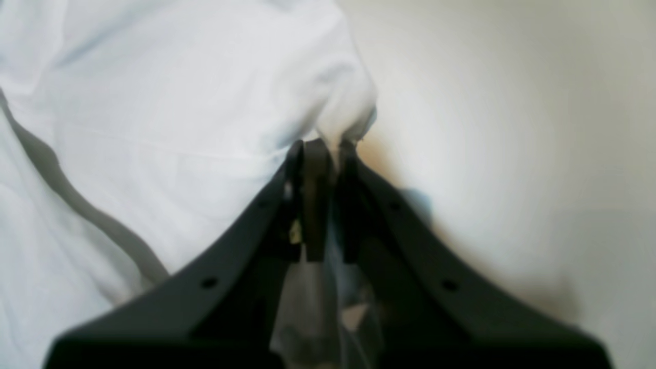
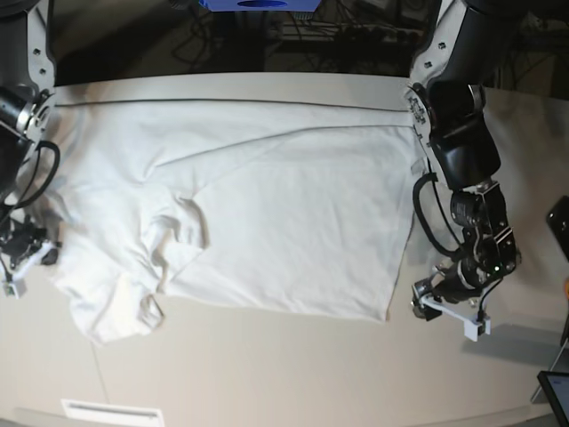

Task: Fold the T-shirt properly
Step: 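Move the left gripper along the shirt side to the hem corner, then grasp the hem corner with the left gripper, then lift the hem with the left gripper and fold it toward the collar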

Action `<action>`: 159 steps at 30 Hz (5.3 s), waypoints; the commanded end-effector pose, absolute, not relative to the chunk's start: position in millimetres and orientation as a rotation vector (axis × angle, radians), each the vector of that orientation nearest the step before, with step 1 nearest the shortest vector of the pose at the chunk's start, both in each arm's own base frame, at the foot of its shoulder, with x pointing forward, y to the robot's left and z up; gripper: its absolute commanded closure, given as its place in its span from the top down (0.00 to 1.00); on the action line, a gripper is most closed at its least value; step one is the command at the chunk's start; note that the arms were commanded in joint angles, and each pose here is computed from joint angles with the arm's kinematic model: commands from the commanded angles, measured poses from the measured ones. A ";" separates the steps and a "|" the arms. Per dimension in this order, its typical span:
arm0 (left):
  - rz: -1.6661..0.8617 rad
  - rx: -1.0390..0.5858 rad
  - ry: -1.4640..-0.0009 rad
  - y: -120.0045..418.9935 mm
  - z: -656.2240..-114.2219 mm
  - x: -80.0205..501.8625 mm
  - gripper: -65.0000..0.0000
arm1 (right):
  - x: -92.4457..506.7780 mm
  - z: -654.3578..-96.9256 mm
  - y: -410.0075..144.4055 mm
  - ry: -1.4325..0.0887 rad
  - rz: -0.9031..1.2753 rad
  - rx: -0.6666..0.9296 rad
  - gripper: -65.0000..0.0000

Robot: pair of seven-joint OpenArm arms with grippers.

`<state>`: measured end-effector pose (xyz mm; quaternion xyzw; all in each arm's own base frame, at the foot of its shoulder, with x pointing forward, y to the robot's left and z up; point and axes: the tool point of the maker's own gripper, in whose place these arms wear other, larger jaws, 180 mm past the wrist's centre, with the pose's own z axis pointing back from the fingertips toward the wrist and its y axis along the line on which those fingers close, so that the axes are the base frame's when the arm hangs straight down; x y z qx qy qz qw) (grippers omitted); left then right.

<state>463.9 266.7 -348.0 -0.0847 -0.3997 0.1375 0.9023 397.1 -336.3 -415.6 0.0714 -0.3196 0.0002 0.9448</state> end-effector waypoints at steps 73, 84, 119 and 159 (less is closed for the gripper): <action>0.154 -0.218 -0.669 180.4 -390.6 498.4 0.00 | 406.9 -398.1 -342.8 -0.676 0.034 0.113 0.00; 0.058 -0.183 -0.793 179.9 -321.2 506.2 0.00 | 429.4 -347.5 -354.3 -0.812 0.089 0.020 0.00; -0.220 0.037 -0.785 191.1 -292.5 363.0 0.00 | 354.8 -312.9 -401.4 -0.698 0.169 -0.279 0.00; -0.314 0.169 -0.485 241.4 -362.7 262.4 0.00 | 238.5 -386.0 -383.0 -0.477 0.055 -0.248 0.00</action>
